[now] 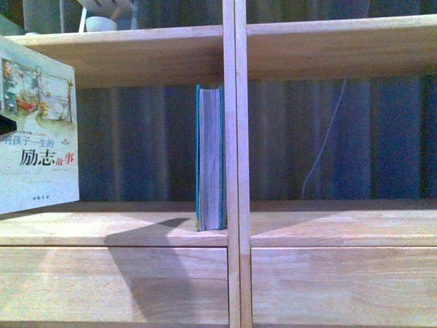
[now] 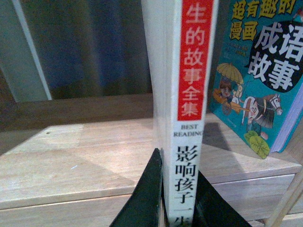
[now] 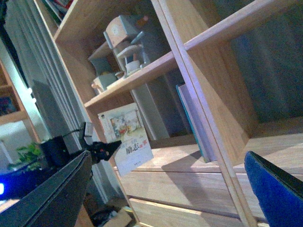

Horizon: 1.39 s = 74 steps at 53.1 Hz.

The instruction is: Organize books on shelf

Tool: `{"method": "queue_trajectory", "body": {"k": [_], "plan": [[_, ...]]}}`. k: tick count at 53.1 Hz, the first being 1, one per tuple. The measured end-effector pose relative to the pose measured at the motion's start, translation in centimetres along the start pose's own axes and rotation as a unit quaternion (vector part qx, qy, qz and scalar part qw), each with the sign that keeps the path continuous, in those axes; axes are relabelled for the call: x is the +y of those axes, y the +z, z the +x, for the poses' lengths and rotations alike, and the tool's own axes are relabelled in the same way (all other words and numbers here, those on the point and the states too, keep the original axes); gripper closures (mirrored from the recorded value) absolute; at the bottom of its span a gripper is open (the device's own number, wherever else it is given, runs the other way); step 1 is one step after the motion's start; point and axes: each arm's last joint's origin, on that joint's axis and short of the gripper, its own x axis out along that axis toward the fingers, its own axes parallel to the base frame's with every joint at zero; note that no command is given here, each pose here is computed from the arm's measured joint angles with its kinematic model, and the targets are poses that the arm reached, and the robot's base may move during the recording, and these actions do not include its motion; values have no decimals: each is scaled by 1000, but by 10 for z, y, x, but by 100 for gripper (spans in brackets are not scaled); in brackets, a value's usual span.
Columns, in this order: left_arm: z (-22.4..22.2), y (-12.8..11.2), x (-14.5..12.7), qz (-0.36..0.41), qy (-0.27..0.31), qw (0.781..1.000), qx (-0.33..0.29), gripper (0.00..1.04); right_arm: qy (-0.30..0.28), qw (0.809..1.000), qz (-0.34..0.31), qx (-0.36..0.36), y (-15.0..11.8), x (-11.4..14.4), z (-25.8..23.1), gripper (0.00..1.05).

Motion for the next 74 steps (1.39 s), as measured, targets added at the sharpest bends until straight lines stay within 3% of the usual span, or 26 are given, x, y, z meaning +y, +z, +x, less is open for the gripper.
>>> {"method": "queue_trajectory", "body": {"k": [16, 20, 23, 26, 33, 50, 74], "plan": [[43, 10, -14, 52, -20, 998, -10, 98, 4, 998, -66, 1, -3, 4, 0, 7], [56, 8, -15, 59, -17, 998, -3, 98, -116, 990, -74, 13, -2, 6, 4, 17], [65, 4, -14, 61, -16, 998, 3, 98, -209, 968, -120, 64, -11, 4, -2, 27], [72, 0, -13, 65, -11, 998, 8, 98, -263, 946, -155, 113, -27, -3, -11, 36], [85, -6, -14, 67, -11, 998, 14, 98, -282, 927, -196, 152, -51, -15, -21, 55], [118, -5, -39, 107, -9, 994, -9, 98, -275, 921, -222, 160, -83, -26, -38, 103], [162, -28, -74, 153, 15, 987, -52, 98, -275, 921, -224, 161, -109, -37, -51, 102]]}}
